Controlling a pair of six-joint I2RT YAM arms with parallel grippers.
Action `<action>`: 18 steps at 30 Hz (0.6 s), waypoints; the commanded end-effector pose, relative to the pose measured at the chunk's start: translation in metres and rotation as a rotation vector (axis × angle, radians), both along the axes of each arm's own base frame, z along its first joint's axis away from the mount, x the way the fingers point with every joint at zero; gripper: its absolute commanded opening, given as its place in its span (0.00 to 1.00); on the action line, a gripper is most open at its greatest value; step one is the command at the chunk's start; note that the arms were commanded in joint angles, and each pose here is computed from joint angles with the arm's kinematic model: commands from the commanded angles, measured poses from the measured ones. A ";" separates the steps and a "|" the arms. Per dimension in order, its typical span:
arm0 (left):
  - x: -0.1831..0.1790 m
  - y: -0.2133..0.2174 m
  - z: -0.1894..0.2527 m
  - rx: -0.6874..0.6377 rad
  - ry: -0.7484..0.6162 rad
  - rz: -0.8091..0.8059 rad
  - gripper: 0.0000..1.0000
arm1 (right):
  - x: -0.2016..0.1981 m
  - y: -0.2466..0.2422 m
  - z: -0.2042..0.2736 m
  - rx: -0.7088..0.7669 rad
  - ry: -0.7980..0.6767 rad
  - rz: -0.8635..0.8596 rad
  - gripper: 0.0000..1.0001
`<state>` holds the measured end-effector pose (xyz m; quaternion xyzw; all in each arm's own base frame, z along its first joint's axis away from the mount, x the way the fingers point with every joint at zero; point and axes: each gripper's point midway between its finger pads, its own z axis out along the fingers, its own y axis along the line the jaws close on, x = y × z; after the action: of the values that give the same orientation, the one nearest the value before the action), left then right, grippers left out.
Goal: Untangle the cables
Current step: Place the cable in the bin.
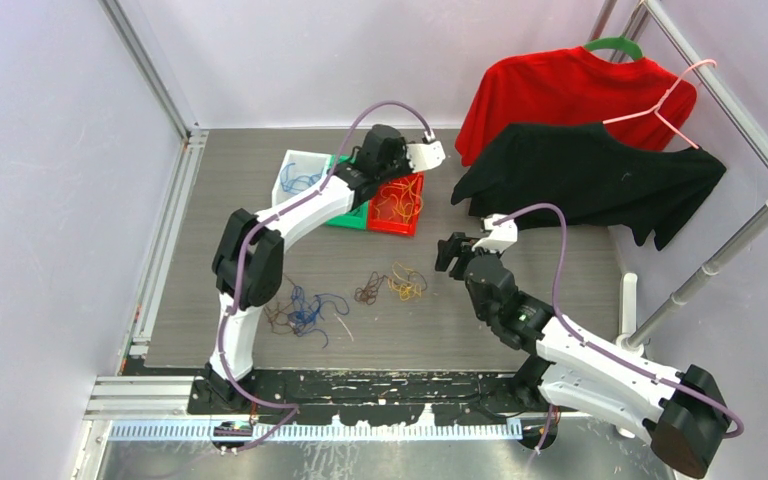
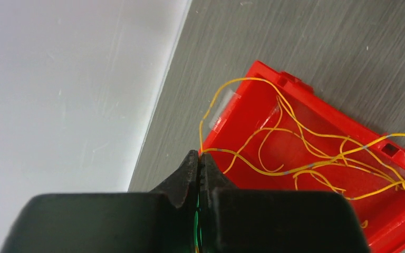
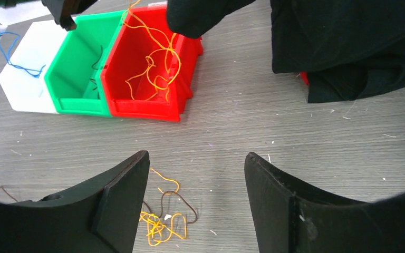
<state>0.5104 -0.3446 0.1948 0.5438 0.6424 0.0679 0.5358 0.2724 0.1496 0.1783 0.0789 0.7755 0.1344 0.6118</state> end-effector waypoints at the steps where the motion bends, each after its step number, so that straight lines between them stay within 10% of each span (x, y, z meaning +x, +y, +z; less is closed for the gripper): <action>1: 0.001 0.010 -0.006 0.073 -0.027 0.031 0.00 | 0.004 -0.008 0.008 0.040 -0.020 -0.044 0.72; 18: 0.033 0.019 -0.057 0.082 0.043 0.083 0.00 | -0.001 -0.028 0.007 0.047 -0.002 -0.090 0.72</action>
<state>0.5090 -0.3327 0.1031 0.5694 0.6864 0.0749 0.4461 0.2704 0.1272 0.1792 0.1085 0.7758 0.1227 0.6093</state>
